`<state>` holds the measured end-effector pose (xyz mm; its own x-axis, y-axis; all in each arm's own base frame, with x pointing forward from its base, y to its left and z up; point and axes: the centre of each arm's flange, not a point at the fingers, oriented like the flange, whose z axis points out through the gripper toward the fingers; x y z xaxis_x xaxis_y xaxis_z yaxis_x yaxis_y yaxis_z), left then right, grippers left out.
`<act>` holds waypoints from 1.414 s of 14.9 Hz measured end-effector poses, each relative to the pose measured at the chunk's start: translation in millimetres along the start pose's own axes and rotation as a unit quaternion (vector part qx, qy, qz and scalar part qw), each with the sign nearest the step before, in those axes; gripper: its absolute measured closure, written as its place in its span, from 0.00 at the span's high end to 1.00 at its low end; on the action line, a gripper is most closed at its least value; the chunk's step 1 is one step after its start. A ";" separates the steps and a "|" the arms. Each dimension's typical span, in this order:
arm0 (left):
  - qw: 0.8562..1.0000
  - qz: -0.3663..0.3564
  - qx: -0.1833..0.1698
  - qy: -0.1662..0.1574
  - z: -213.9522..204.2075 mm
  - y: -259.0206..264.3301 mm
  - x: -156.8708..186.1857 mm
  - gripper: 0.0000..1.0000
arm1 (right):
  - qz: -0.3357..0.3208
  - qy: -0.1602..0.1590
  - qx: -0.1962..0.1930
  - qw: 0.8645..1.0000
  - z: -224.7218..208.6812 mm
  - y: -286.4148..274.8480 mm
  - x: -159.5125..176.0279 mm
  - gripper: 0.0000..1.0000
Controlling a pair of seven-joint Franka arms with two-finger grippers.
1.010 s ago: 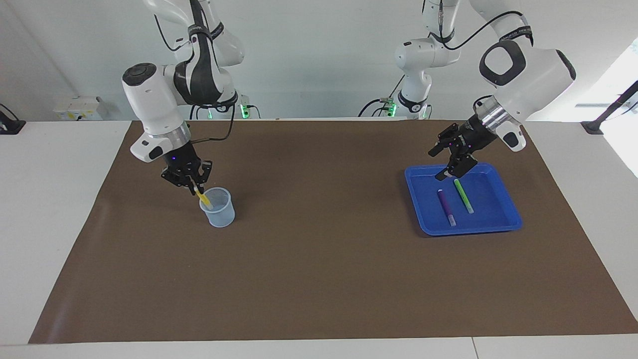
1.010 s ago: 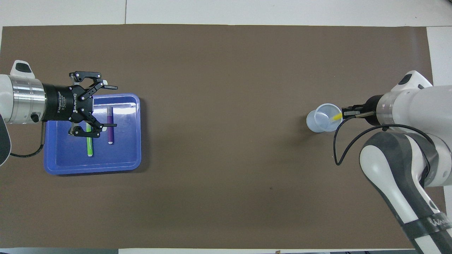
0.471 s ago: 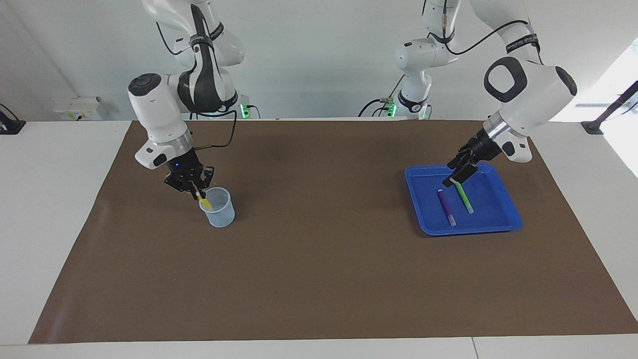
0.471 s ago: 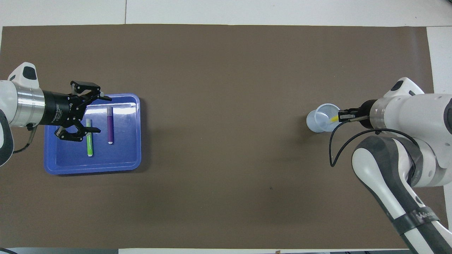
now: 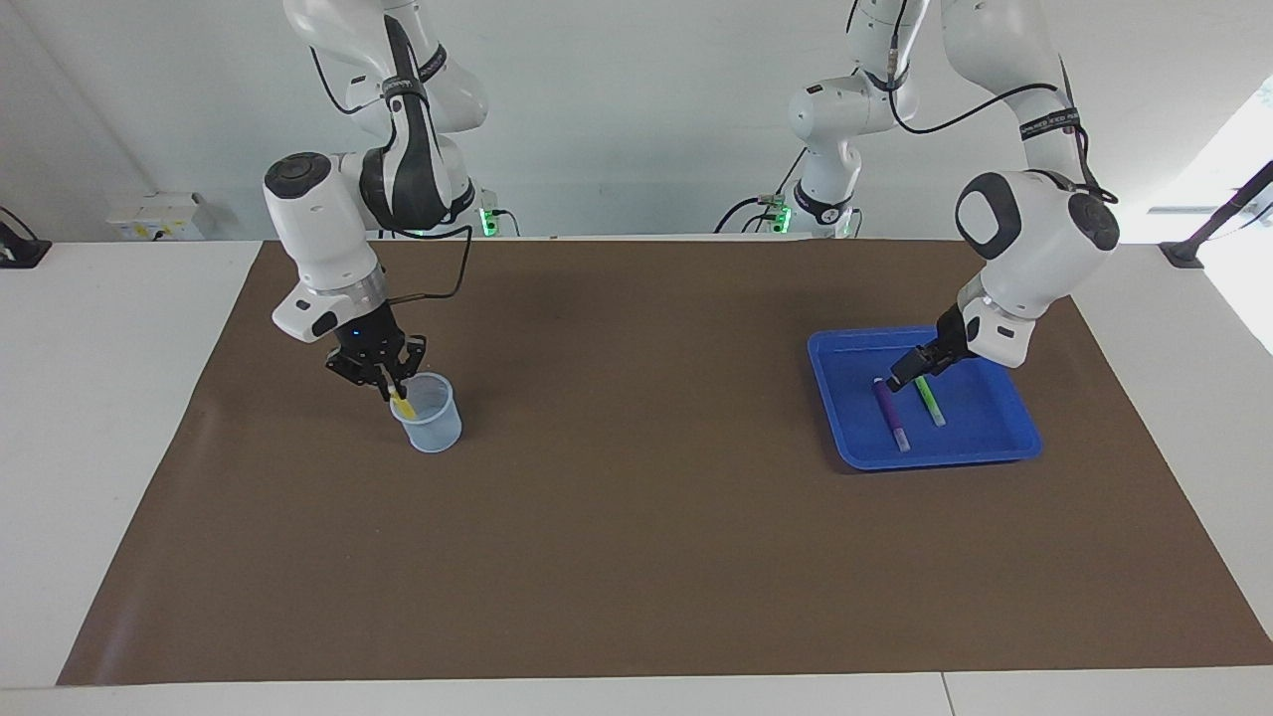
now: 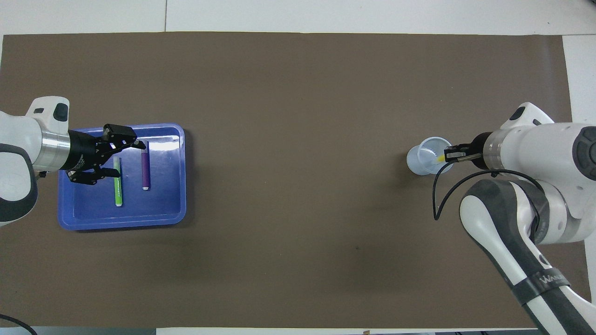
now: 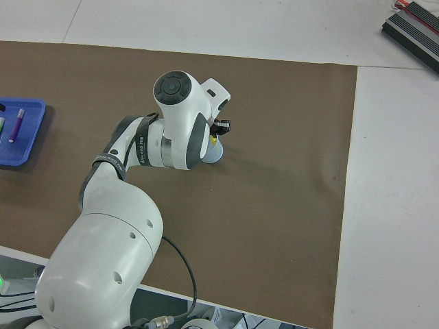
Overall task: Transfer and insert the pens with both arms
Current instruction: 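Insert the yellow pen into the cup while the left gripper reaches the green pen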
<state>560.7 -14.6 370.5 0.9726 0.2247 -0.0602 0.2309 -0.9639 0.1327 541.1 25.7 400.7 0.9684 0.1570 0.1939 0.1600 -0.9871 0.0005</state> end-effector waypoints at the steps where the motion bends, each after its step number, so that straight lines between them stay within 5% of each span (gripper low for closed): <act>1: 1.000 0.027 0.015 0.005 9.0 -4.5 4.9 1.00 | -0.001 0.000 0.000 1.000 0.0 0.0 0.0 0.18; 3: 0.998 0.063 0.026 0.012 22.2 -15.1 13.6 1.00 | -0.002 0.000 -0.002 1.000 0.0 0.0 0.0 0.20; 9: 0.995 0.092 0.027 0.029 33.3 -43.5 27.4 0.98 | -0.004 0.003 -0.004 1.000 -2.0 0.2 1.7 0.78; 11: 0.993 0.108 0.027 0.030 37.8 -45.4 27.7 0.96 | -0.004 0.009 -0.004 1.000 -7.1 0.6 5.9 0.81; 13: 0.992 0.116 0.027 0.030 44.8 -46.8 25.7 0.92 | -0.004 0.021 -0.006 1.000 -17.2 1.4 13.7 0.96; 21: 0.991 0.129 0.032 0.026 51.7 -57.2 22.6 0.77 | 0.049 -0.025 0.001 0.998 -120.2 3.6 50.6 1.00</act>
<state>568.0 38.2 310.4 0.9995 -0.0258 0.0191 -0.0272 -0.9969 0.0741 567.7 26.4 528.4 0.9878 0.0603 0.1434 0.0635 -0.9978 -0.0176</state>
